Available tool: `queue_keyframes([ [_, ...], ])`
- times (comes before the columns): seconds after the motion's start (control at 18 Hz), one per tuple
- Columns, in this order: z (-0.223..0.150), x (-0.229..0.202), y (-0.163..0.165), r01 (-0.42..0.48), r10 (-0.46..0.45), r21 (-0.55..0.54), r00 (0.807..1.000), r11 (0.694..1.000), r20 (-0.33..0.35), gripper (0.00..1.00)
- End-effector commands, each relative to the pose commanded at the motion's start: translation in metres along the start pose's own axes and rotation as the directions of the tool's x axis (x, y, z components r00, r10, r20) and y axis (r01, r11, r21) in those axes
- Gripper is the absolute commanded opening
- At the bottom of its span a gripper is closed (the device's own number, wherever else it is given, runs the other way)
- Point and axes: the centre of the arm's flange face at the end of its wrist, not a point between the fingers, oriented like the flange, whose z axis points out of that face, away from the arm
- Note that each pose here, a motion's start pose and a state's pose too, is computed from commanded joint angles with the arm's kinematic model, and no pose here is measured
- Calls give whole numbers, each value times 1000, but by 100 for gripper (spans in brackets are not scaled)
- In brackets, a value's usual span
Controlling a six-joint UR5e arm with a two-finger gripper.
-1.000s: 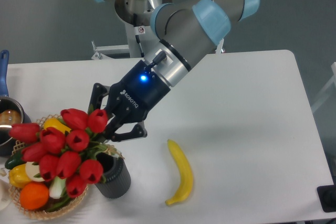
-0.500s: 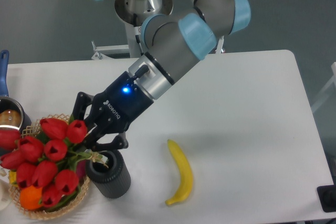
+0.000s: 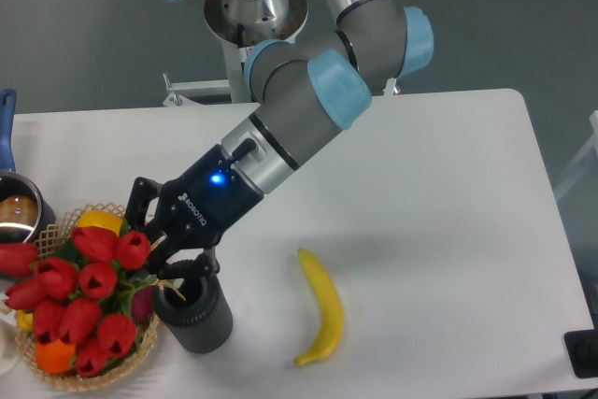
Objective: Insert the flowers into the vase
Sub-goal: 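Open the gripper to release the tulips in the vase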
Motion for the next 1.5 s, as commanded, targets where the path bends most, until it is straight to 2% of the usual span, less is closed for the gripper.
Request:
queue_keyframes([
  [0.44,14,-21,38,55,-53,-66,998,996,30,9],
  [0.72,18,-20,63,93,-87,-113,995,989,51,17],
  [0.83,13,-14,75,111,-104,-124,993,986,59,37],
  [0.89,7,-7,77,118,-111,-124,992,985,63,40],
  [1.0,-1,2,84,135,-127,-125,990,983,67,55],
  [1.11,-15,11,90,138,-129,-122,988,983,82,83],
  [1.22,-28,21,97,141,-130,-120,987,983,93,100],
  [1.5,-64,29,104,142,-127,-103,982,984,141,100],
])
